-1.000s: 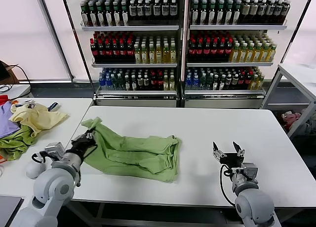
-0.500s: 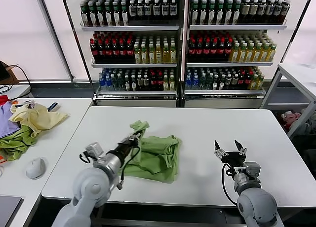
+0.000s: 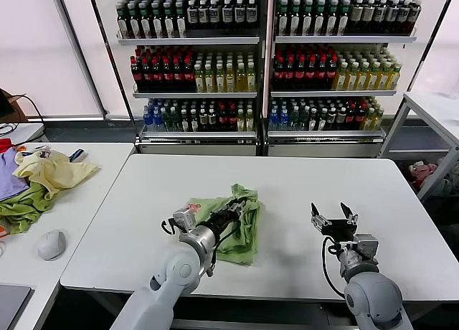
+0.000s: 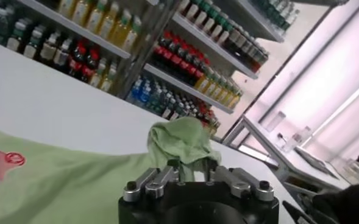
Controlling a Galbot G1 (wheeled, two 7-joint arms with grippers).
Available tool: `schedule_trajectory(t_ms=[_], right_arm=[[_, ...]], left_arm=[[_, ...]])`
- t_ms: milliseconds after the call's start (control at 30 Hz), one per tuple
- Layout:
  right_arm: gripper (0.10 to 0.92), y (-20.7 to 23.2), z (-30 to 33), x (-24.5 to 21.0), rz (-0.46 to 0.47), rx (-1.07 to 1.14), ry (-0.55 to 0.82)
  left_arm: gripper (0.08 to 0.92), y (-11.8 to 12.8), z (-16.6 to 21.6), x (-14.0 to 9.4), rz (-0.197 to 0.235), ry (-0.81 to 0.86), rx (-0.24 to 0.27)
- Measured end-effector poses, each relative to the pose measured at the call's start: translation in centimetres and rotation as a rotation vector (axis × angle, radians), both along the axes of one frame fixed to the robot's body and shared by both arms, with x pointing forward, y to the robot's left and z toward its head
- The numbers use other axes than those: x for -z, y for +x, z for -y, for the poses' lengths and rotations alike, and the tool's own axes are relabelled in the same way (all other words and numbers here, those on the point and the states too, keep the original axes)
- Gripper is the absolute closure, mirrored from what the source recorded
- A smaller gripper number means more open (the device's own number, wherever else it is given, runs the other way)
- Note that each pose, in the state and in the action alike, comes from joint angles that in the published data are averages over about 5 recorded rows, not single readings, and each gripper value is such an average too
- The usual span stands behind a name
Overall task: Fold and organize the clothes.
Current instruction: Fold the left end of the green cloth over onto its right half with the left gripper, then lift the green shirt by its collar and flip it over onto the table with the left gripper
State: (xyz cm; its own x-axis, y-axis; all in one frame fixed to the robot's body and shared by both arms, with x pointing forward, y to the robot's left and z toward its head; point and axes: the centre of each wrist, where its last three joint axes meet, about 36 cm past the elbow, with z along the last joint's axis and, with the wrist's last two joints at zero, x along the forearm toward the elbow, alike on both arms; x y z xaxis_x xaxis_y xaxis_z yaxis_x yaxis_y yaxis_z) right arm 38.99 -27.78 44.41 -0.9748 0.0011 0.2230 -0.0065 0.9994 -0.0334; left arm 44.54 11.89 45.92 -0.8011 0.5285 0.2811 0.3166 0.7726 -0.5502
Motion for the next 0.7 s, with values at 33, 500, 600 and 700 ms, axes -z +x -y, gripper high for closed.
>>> schedule_trajectory(t_ms=[33,500,600,700], right_arm=[[0.2,0.0,0.0,0.0,0.0,0.0,0.0],[0.2,0.0,0.2,0.1,0.006,-0.003,0.003],[0.2,0.0,0.1,0.1,0.006,-0.003,0.003],[0.2,0.1,0.0,0.2,0.005,-0.003,0.004]], left_arm=[[0.562,-0.1,0.1,0.1,0.006,0.001,0.006],[0.191,-1.5,-2.6,2.1,0.114,0.142,-0.093],[0.179,-1.5,-3.9,3.4,0.143,0.254,-0.169],[0.177,-1.4,-5.2,4.7,0.157,0.363,-0.234]])
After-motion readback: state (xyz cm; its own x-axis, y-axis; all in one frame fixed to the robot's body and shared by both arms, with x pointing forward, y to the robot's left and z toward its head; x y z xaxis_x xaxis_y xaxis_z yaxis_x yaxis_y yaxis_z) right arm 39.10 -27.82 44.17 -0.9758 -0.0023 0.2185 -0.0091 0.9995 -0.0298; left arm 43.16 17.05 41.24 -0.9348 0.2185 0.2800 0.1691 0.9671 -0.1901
